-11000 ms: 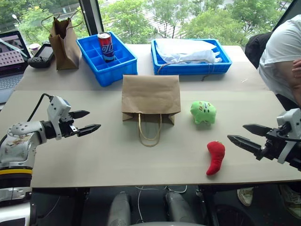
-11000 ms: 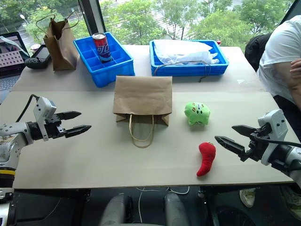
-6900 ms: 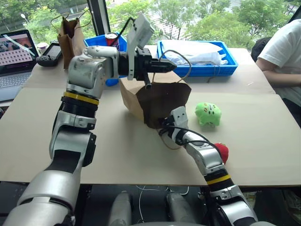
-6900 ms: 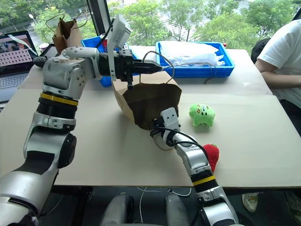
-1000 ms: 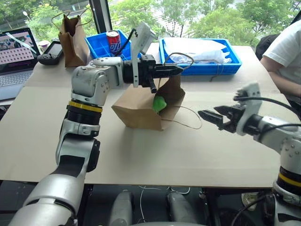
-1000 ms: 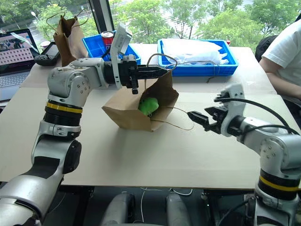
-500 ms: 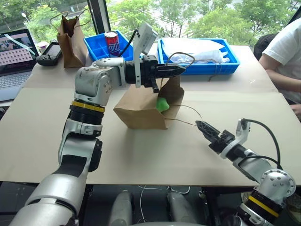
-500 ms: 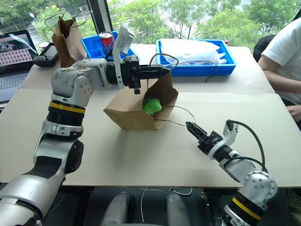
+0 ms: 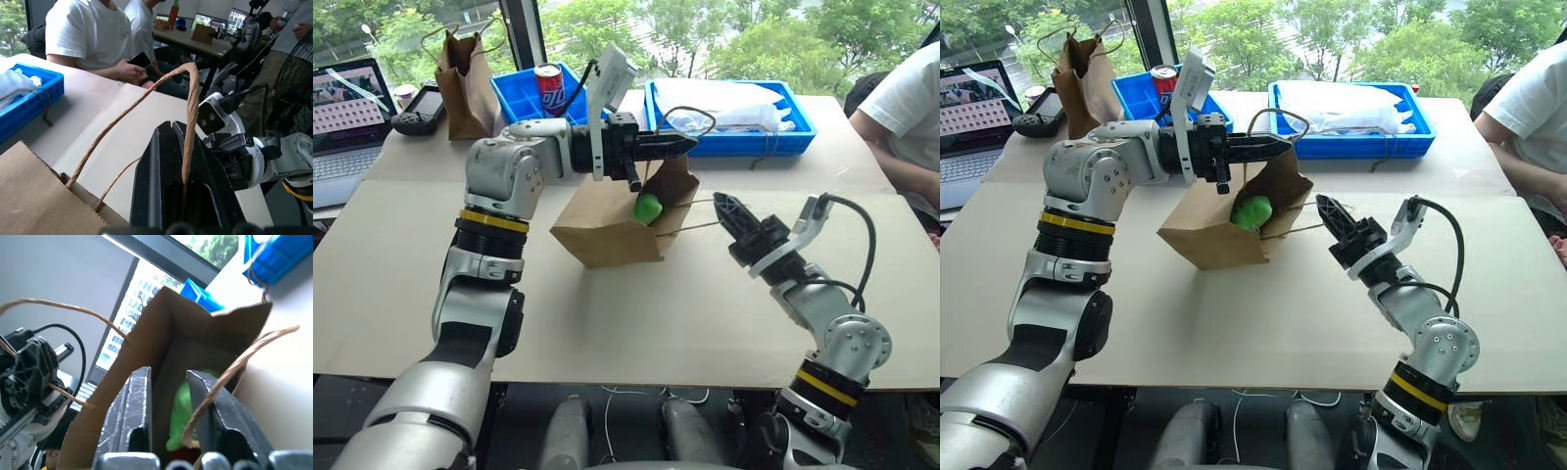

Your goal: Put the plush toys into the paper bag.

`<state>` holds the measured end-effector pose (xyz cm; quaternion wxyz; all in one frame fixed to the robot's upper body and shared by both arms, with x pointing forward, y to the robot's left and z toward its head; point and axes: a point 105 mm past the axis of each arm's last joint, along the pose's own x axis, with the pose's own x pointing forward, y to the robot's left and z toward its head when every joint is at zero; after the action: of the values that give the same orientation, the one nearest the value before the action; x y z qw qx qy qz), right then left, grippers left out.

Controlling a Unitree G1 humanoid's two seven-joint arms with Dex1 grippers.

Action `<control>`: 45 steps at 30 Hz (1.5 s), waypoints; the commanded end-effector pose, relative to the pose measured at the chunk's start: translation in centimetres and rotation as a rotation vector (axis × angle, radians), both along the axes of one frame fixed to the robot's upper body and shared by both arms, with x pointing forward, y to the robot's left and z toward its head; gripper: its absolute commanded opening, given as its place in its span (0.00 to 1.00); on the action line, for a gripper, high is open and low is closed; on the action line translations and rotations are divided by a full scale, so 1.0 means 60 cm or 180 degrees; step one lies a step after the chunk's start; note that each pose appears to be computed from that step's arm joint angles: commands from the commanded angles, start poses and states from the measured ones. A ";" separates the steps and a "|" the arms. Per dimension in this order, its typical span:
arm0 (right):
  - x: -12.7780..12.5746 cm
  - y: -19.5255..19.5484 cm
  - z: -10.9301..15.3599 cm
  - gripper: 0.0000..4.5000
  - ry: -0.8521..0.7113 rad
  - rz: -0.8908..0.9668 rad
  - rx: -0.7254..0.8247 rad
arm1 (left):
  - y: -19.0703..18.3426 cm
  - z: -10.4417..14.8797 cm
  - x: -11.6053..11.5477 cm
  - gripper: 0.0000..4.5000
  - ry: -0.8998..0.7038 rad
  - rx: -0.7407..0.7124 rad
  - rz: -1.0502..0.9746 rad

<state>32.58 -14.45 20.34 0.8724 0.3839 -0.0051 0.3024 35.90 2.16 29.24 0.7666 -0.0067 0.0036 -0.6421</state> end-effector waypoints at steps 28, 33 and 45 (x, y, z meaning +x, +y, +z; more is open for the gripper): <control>-0.047 0.127 0.127 0.07 -0.0863 0.0651 -0.0762 | 0.060 -0.015 -0.011 0.15 -0.0141 0.0261 -0.0017; -0.053 0.124 0.133 0.42 -0.0910 0.0709 -0.0793 | 0.090 0.010 -0.010 0.56 -0.0162 0.0211 0.0099; -0.107 0.097 0.117 0.98 -0.0955 0.1397 -0.1709 | 0.225 0.092 -0.019 1.00 -0.0362 0.0086 0.0737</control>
<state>26.96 -8.55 27.13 0.8534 0.1074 0.0288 0.5092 35.38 14.79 33.95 0.8326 0.0251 -0.0182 -0.5531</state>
